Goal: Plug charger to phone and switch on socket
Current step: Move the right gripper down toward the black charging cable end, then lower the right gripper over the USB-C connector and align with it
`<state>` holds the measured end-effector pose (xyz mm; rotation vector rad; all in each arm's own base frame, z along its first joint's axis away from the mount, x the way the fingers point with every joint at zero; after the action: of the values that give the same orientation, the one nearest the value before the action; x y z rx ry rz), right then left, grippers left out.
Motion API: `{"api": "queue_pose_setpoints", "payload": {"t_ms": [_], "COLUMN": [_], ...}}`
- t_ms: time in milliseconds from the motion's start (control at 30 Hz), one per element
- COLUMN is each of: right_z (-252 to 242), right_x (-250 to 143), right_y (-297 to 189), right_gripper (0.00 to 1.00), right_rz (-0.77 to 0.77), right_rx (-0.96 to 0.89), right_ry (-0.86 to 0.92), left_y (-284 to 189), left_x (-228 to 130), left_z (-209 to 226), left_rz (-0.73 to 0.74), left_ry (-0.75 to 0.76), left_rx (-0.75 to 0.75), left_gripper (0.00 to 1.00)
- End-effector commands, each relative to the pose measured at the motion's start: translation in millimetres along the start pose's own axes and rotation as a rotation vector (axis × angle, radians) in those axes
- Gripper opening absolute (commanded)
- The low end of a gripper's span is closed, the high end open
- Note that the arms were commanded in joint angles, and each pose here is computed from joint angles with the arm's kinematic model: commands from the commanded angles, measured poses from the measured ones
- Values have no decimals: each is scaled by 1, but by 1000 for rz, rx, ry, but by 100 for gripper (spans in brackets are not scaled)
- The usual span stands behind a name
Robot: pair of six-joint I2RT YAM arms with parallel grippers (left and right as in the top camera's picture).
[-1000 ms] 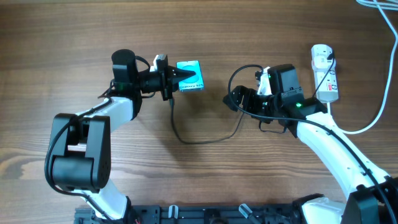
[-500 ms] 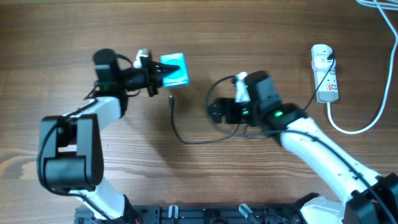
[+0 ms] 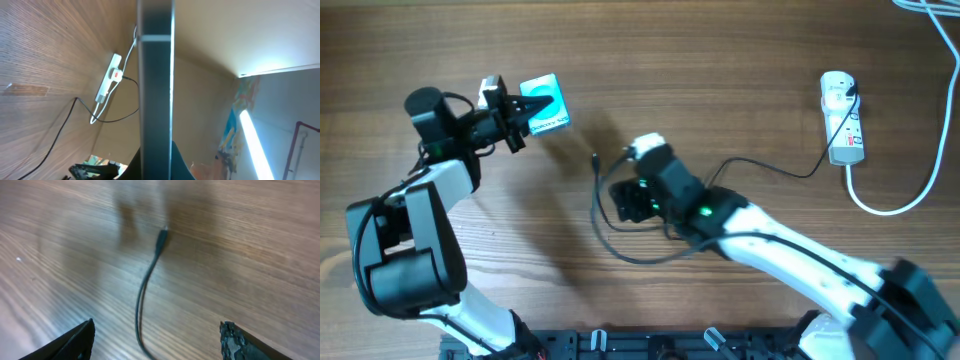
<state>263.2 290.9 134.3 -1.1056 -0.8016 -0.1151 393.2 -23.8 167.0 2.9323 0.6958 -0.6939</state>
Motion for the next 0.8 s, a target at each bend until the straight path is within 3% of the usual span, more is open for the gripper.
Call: {"api": "queue_pose_setpoints", "payload": {"t_ms": [0, 300, 767], "right_z": [12, 34, 26], "right_x": [24, 18, 6], "right_y": [21, 59, 88], "right_gripper": [82, 81, 72], "right_rz": [-17, 22, 25], "right_rx": [-99, -108, -167], "right_ry": [-78, -142, -153], "left_y": [-6, -31, -44], "left_x": [-1, 11, 16], "left_z": [-6, -10, -12], "left_rz": [34, -30, -58], "left_ry": [58, 77, 80], "left_rx": [-4, -33, -47], "left_gripper": [4, 4, 4]}}
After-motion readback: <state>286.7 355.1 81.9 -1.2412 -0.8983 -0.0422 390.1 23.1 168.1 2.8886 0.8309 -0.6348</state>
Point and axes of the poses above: each gripper's point midway between its finger pads, its own y axis out along the fingers, its own z axis along the line the jaws close on, x = y × z, the point moved 4 cm from there along -y, back along the fingers, and after that the axes turned 6 degrees about -y, right-handed, at the moved point
